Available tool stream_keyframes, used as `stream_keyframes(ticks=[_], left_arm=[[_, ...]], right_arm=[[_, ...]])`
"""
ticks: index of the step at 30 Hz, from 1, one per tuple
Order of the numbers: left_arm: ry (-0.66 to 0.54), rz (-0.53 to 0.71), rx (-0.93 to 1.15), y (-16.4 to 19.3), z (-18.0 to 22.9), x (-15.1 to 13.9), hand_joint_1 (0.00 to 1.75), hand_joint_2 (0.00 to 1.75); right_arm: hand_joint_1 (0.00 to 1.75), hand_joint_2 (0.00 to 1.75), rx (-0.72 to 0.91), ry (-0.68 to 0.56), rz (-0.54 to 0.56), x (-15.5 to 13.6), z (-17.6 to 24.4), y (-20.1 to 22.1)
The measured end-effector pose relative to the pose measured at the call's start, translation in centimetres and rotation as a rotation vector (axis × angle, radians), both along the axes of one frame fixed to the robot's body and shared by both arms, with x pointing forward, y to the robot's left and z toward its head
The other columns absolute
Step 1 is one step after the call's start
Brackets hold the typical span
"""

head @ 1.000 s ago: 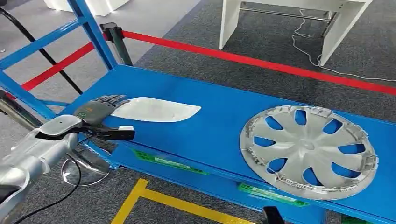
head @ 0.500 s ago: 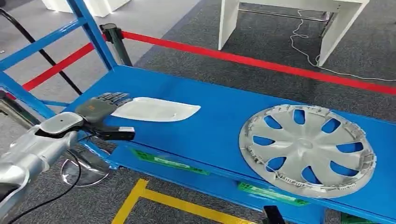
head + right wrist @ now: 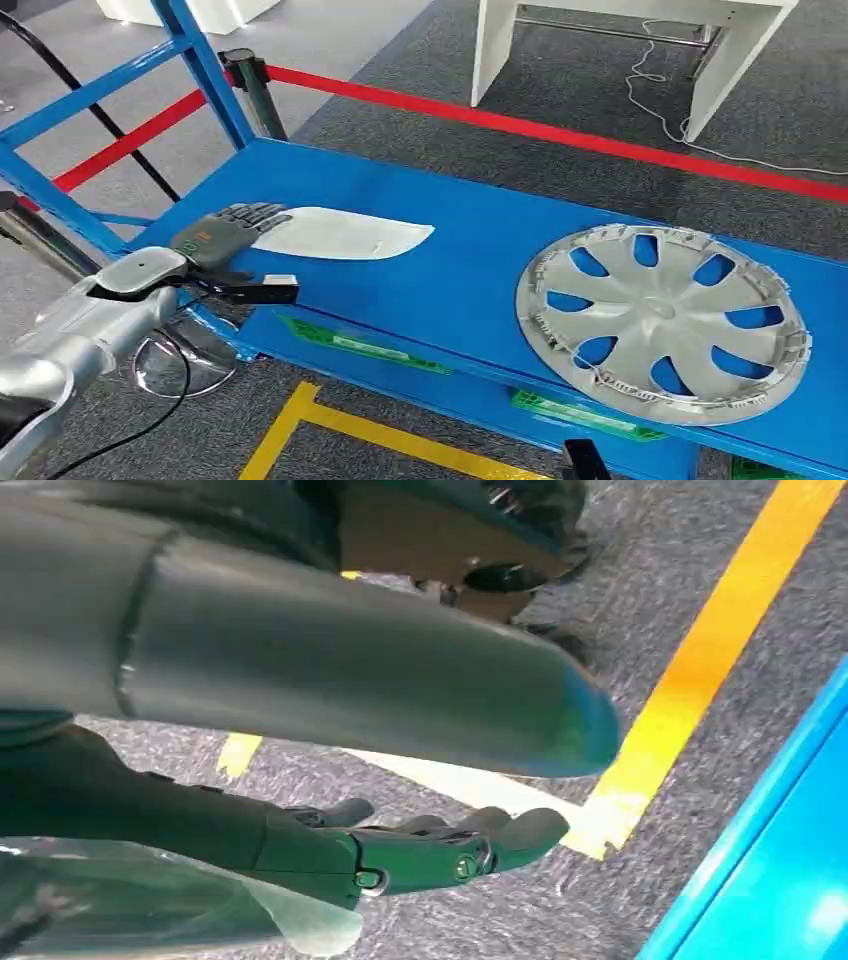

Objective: Take the parts from the cabinet and place them on the table.

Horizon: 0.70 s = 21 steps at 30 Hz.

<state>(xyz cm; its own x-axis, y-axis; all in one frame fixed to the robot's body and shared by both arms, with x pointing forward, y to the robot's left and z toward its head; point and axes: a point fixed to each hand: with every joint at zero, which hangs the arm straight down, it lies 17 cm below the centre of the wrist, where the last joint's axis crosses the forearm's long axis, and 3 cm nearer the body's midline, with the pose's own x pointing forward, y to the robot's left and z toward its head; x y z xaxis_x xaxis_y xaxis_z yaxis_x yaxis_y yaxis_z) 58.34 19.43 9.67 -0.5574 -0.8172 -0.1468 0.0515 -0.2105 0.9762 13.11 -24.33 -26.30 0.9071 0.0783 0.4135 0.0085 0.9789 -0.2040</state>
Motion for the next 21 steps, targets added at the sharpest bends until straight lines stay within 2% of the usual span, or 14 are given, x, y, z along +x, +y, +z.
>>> stream_keyframes(ticks=[21], left_arm=[[0.032,-0.017,-0.063,-3.2,-1.5,-1.5,0.0,1.75]], right_arm=[[0.0,0.0,0.0,-0.008,-0.014,0.1,0.1,-0.1]])
